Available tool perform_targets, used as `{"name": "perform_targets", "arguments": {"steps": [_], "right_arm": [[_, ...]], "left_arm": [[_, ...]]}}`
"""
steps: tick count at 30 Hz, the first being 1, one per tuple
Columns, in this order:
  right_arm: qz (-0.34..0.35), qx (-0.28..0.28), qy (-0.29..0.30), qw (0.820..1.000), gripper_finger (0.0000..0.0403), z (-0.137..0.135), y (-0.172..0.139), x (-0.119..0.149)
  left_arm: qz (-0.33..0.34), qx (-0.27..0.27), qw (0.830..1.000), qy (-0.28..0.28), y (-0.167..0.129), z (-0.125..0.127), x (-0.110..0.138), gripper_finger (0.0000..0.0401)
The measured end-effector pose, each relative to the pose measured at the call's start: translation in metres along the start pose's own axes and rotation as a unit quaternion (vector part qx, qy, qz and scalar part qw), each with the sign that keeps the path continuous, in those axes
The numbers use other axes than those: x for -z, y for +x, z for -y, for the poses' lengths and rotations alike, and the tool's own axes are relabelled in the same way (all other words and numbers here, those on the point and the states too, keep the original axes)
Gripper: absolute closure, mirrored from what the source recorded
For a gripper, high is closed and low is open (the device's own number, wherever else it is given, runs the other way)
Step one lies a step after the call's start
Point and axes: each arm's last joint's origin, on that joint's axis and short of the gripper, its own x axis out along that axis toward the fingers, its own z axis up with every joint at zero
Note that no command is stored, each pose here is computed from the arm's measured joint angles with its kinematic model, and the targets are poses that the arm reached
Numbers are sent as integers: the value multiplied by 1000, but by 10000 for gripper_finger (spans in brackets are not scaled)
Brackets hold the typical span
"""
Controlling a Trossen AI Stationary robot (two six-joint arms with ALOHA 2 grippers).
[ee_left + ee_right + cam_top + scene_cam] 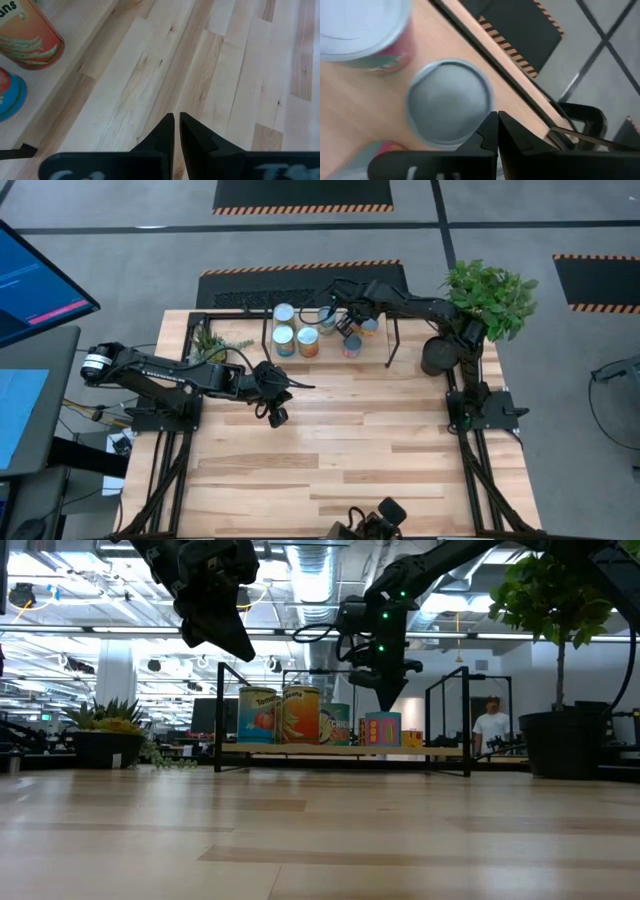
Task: Pick and place cans onto a shelf
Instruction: Adjust the canned goods on the shelf
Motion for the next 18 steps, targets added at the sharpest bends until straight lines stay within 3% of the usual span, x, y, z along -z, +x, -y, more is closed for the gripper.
{"name": "perform_targets", "arguments": {"steps": [7,18], "right_arm": [[-43,12,12,999,377,4,8,11],[-24,-16,20,999,377,1,9,7]], "left_arm": [[0,0,1000,0,0,0,0,386],[-2,4,1000,-4,0,0,0,386]]}}
